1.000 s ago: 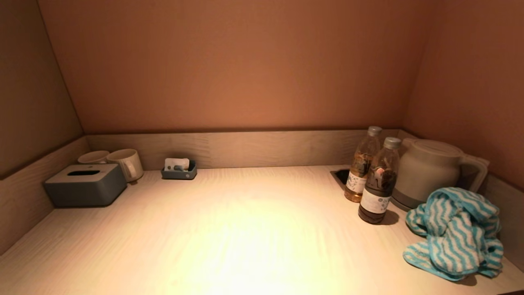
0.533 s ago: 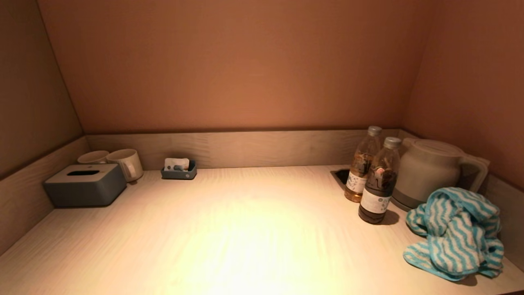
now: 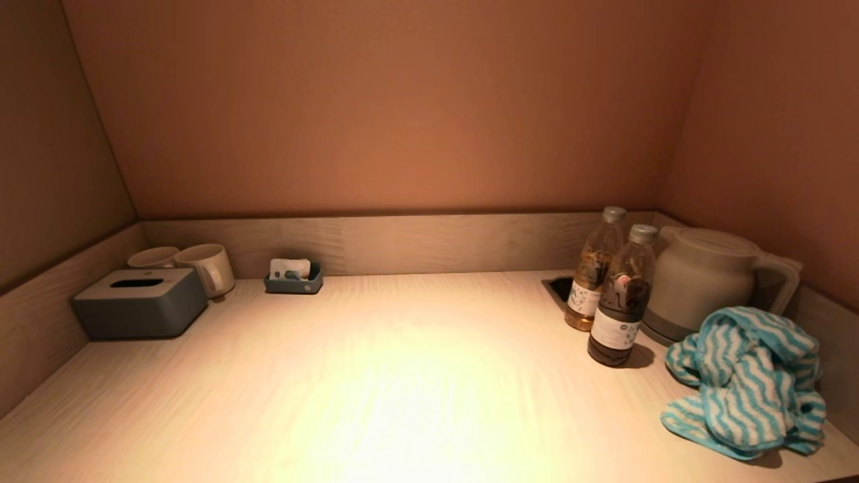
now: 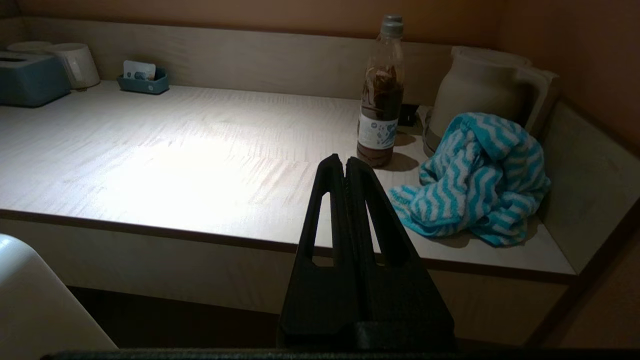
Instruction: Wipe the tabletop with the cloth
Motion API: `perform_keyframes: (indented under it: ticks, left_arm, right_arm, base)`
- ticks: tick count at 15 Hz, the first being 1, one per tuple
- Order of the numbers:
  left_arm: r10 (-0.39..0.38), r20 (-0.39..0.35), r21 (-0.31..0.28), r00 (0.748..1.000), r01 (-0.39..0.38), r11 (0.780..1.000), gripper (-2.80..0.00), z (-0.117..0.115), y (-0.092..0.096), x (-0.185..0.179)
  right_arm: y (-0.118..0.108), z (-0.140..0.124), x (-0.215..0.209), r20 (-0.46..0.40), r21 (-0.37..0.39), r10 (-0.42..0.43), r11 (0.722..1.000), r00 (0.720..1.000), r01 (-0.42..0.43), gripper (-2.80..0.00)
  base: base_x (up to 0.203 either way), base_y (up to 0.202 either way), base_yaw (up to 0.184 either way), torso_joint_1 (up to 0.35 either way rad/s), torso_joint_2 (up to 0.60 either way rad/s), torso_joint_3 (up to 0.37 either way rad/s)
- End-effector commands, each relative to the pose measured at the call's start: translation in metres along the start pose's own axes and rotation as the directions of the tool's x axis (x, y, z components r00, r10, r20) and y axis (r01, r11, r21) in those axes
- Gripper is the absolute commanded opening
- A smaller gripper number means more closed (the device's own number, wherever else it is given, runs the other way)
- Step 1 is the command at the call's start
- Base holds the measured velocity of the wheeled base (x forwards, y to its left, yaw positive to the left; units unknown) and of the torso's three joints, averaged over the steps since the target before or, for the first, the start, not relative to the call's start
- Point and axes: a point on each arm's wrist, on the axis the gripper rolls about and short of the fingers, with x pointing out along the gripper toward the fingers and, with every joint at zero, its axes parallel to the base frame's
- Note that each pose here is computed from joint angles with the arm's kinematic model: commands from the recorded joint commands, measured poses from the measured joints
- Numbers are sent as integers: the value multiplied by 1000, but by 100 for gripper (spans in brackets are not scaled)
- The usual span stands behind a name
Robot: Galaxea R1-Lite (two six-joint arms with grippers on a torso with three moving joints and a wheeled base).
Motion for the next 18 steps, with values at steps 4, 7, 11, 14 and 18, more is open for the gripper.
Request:
perform_keyframes:
  ticks: [4, 7, 11, 14, 18]
  left_arm:
    - [-1, 0, -1, 1000, 1, 1000, -280, 0, 0, 0]
    - [-1, 0, -1, 1000, 1, 1000, -280, 0, 0, 0]
    - [-1, 0, -1, 1000, 1, 1000, -280, 0, 0, 0]
    - [-1, 0, -1, 1000, 1, 1000, -280, 0, 0, 0]
    - [-1, 0, -1, 1000, 1, 1000, -280, 0, 0, 0]
  right_arm:
    - [-2, -34, 16, 141, -40, -9, 999, 990, 15, -280]
    - [-5, -45, 30, 167, -37, -40, 998, 985, 47, -280]
    - [-9, -72, 55, 191, -33, -75, 996, 979, 83, -280]
    - [-9, -79, 61, 217, -35, -81, 995, 973, 90, -280]
    - [-10, -100, 70, 173, -33, -81, 996, 982, 88, -280]
  base:
    - [0, 0, 0, 0, 0, 0]
    - [0, 0, 0, 0, 0, 0]
    - [0, 0, 0, 0, 0, 0]
    - [0, 0, 0, 0, 0, 0]
    - [0, 0, 0, 0, 0, 0]
